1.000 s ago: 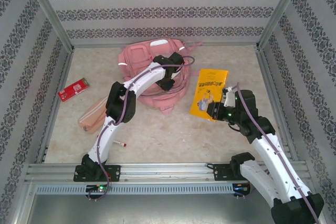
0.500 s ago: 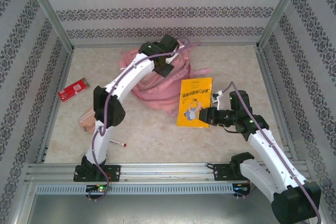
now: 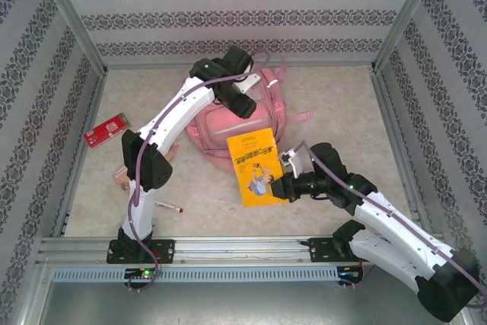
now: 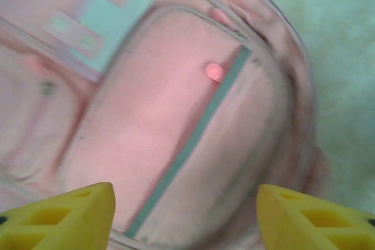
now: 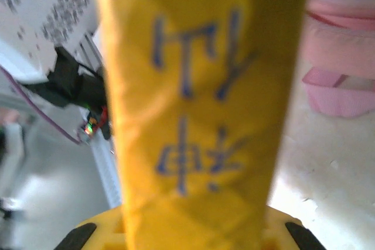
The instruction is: Pack the student bag
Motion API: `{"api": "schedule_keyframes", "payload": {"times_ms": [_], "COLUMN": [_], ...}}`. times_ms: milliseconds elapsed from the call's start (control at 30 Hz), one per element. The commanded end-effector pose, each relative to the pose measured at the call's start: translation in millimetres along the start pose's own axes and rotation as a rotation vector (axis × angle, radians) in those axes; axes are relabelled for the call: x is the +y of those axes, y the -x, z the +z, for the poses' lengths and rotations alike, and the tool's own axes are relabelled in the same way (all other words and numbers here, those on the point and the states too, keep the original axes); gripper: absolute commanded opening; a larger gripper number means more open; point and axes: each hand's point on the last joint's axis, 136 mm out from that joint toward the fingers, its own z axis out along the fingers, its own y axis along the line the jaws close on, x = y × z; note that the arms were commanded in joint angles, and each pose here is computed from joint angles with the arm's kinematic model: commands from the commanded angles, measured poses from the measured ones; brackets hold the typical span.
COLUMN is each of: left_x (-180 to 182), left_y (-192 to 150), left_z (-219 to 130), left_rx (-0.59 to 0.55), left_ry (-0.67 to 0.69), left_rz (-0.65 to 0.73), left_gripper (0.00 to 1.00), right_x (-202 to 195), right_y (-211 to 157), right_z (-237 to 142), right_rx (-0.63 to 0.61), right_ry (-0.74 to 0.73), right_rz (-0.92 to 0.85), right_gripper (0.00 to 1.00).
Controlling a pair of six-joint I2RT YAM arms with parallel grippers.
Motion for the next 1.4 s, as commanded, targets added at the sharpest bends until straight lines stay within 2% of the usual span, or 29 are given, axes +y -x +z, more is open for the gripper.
{"api": "schedule_keyframes", "payload": {"times_ms": [0,133,200,300,367,500,600,700,800,900,1000,1067,1100,1167,1200,1233,1300,1367], "left_x": [-32,-46,-57,-96,-118,-143,-147,-145,-143,-161,-179,-185,-188,-192,-192,-191,-187,-183], "left_y": [1,-3,-15,-45,-67,-109,-127,-137,-140,-151,-154,-153,-153,-152,-151,-146,-135,-124], "left_z": [-42,-99,-123,-149,-166,-182,-180,-167,-142,-130,-124,-119,-118,-118,-117,-116,-117,-121], "left_rx": [-0.108,-0.251,-0.303,-0.370,-0.435,-0.570,-0.677,-0.709,-0.632,-0.534,-0.508,-0.506,-0.502,-0.501,-0.492,-0.486,-0.499,-0.539], "left_ry": [-0.212,-0.373,-0.463,-0.682,-0.809,-0.967,-0.924,-0.847,-0.758,-0.794,-0.833,-0.824,-0.834,-0.866,-0.868,-0.857,-0.826,-0.790], "left_rz": [-0.022,-0.059,-0.058,0.029,0.100,0.183,0.234,0.285,0.319,0.403,0.458,0.477,0.482,0.499,0.496,0.488,0.460,0.431], "left_gripper": [0.68,0.71,0.69,0.70,0.76,1.00,1.00,1.00,1.00,1.00,1.00,0.93,0.84,0.53,0.26,0.00,0.00,0.00], "right_x": [16,23,24,17,13,9,14,23,30,31,20,18,19,25,27,27,33,42], "right_y": [28,16,9,5,1,-13,-16,-13,-7,-3,3,4,4,5,6,7,17,34], "right_z": [-6,-5,-7,-11,-14,-23,-27,-26,-24,-22,-21,-22,-23,-26,-27,-28,-31,-39], "right_rx": [-0.062,0.023,0.072,0.139,0.188,0.289,0.325,0.325,0.306,0.308,0.326,0.331,0.330,0.314,0.302,0.285,0.213,0.085], "right_ry": [-0.041,-0.012,0.002,-0.031,-0.044,-0.020,0.018,0.058,0.085,0.088,0.021,0.006,0.016,0.033,0.040,0.035,0.038,0.061], "right_rz": [-0.417,-0.679,-0.799,-0.915,-0.986,-1.068,-1.038,-0.987,-0.936,-0.898,-0.866,-0.846,-0.842,-0.839,-0.843,-0.847,-0.839,-0.802], "right_gripper": [0.00,0.00,0.00,0.00,0.00,0.00,0.00,0.00,0.00,0.00,0.00,0.00,0.00,0.00,0.00,0.04,0.12,0.31]}}
